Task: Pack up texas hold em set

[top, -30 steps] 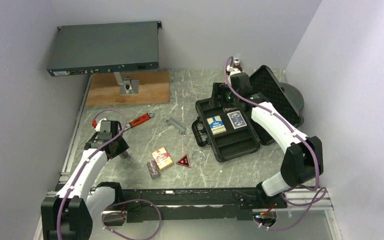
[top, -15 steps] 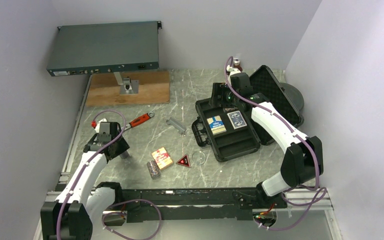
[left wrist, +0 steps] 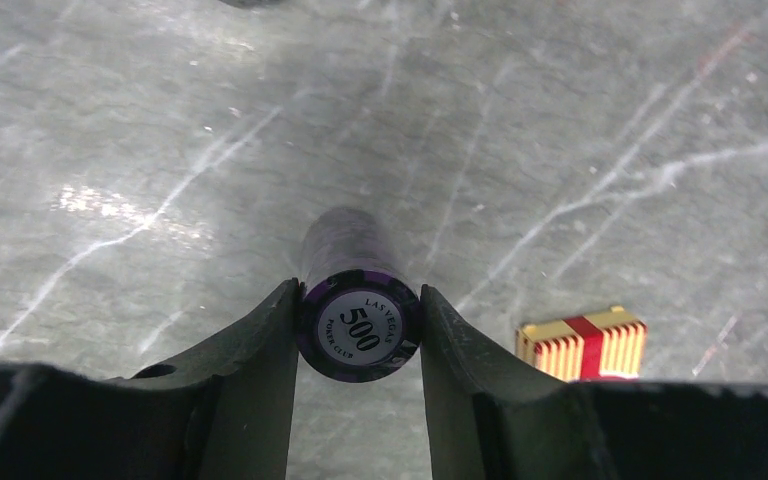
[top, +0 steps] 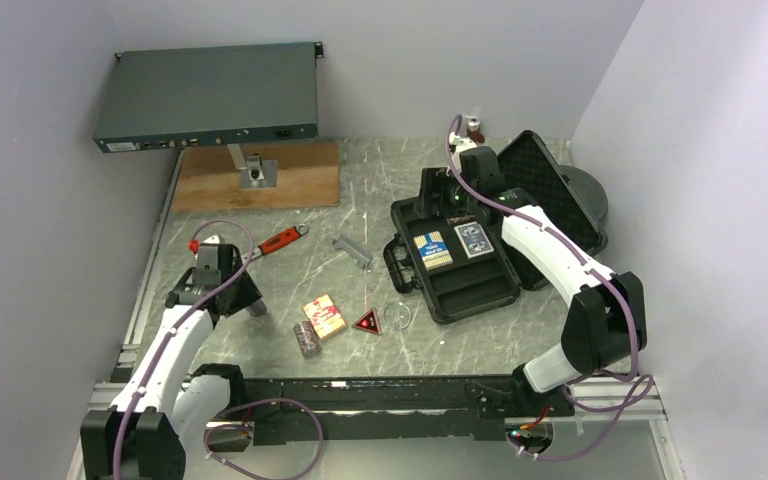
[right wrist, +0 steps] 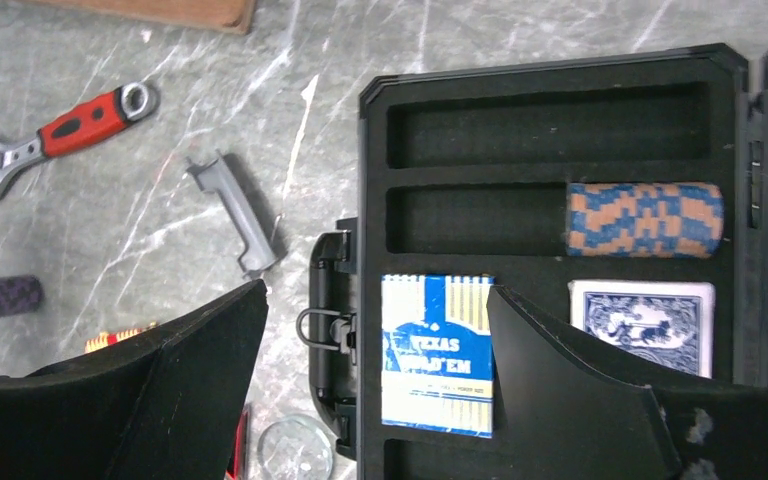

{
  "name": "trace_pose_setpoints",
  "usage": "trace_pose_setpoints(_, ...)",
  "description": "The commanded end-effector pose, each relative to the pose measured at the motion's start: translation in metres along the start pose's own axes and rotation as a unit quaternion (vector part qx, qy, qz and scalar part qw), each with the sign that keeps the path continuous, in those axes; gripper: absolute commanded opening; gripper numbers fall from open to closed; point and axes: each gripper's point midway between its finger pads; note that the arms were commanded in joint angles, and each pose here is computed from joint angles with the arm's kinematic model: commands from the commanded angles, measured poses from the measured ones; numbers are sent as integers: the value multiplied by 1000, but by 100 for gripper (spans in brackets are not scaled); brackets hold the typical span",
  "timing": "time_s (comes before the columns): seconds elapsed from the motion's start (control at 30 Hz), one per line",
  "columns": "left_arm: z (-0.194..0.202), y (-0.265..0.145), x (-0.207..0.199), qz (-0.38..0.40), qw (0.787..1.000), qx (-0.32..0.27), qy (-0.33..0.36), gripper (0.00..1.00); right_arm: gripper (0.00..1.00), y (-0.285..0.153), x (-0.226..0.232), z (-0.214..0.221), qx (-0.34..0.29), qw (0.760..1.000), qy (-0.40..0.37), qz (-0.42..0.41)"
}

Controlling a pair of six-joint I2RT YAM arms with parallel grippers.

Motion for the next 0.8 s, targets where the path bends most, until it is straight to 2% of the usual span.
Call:
trace_pose_setpoints(0.0,-12,-22,-45,114,993,-6,24,0,84,-10,30,-17,-46,996,-39,-67)
trace_pose_setpoints(0.17,-18,-47,-81,196,977,19,86,0,84,-19,75,-17,-72,979,-77,-175)
trace_pose_setpoints(0.43,-29,-80,-126,289,939,46,181,0,84,-40,145,-7,-99,930,-157,-318)
trace_pose_setpoints(0.6,-35,-100,-164,358,903,73,225,0,82,-59,182,11,-126,886,-231,-383)
trace_pose_setpoints(0.77,-35,-105,-197,379,887,81,252,0,81,-77,209,16,-183,841,-292,-418)
Point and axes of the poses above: each gripper's point midway between its finger pads, its own y axis out along the fingers, its own x axis along the line the jaws close on, z = x × y, and after that the axes turned 10 degrees about -y, right-handed
